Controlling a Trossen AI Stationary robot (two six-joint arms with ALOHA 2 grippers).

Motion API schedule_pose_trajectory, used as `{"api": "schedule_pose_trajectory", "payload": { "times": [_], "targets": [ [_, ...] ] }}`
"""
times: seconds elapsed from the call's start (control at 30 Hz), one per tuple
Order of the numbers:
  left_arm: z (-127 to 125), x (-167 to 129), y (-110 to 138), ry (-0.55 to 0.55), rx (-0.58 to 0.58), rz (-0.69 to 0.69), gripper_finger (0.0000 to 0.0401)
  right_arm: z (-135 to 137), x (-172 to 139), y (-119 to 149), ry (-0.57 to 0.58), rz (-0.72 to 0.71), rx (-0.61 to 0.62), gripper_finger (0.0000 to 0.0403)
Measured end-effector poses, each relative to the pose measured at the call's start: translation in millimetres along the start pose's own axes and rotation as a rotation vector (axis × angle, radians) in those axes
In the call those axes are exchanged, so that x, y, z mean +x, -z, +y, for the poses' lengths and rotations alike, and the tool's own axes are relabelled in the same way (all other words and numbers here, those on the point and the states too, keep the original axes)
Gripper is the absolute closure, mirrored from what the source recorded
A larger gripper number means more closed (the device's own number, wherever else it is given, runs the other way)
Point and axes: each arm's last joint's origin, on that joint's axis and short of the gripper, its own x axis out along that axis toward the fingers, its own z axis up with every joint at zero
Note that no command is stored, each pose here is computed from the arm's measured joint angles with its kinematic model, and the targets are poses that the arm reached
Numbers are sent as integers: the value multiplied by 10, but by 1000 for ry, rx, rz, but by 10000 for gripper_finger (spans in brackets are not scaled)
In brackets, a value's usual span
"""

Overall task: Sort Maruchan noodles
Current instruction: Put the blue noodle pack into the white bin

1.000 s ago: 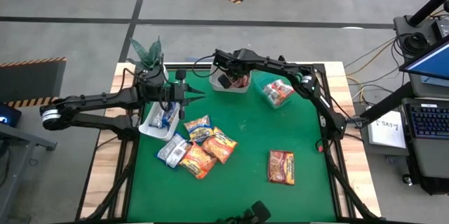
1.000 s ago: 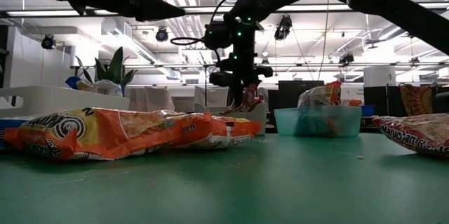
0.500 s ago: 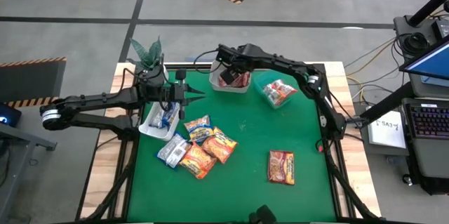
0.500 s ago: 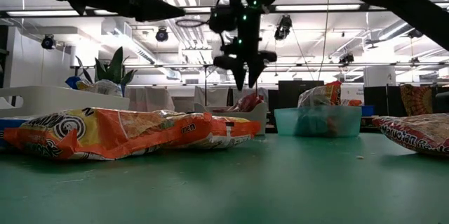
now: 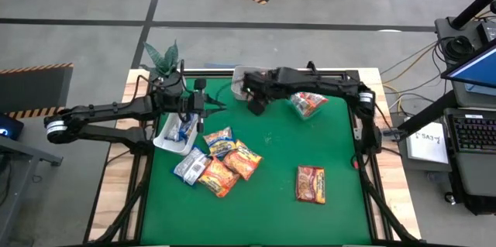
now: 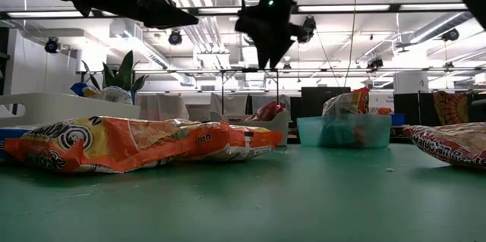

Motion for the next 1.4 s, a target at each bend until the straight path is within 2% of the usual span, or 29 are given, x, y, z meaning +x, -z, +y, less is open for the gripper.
{"api": "schedule_pose_trajectory", "payload": {
  "times": [0.17,0.3,0.53,0.7,0.83,0.93,1.03,1.2,1.4],
  "targets": [
    [-3,0,6,3,-55,6,362,150,-169,356,-45,-34,-42,232],
    [-7,1,16,6,-88,16,362,244,-229,656,-106,-116,-60,236],
    [-19,99,104,26,-164,64,362,371,-110,1083,-260,-379,-97,236],
    [-46,238,247,50,-275,143,362,338,25,1290,-385,-477,-55,236],
    [-118,344,418,86,-394,265,362,286,98,1414,-392,-476,-24,236],
    [-218,400,522,131,-434,361,362,254,123,1451,-385,-465,-19,236],
    [-344,440,561,195,-432,451,362,250,120,1444,-386,-473,-18,236],
    [-476,497,488,292,-382,550,362,261,113,1419,-378,-488,-44,236],
    [-449,542,483,303,-370,597,358,263,114,1417,-377,-491,-45,236]
  ]
}}
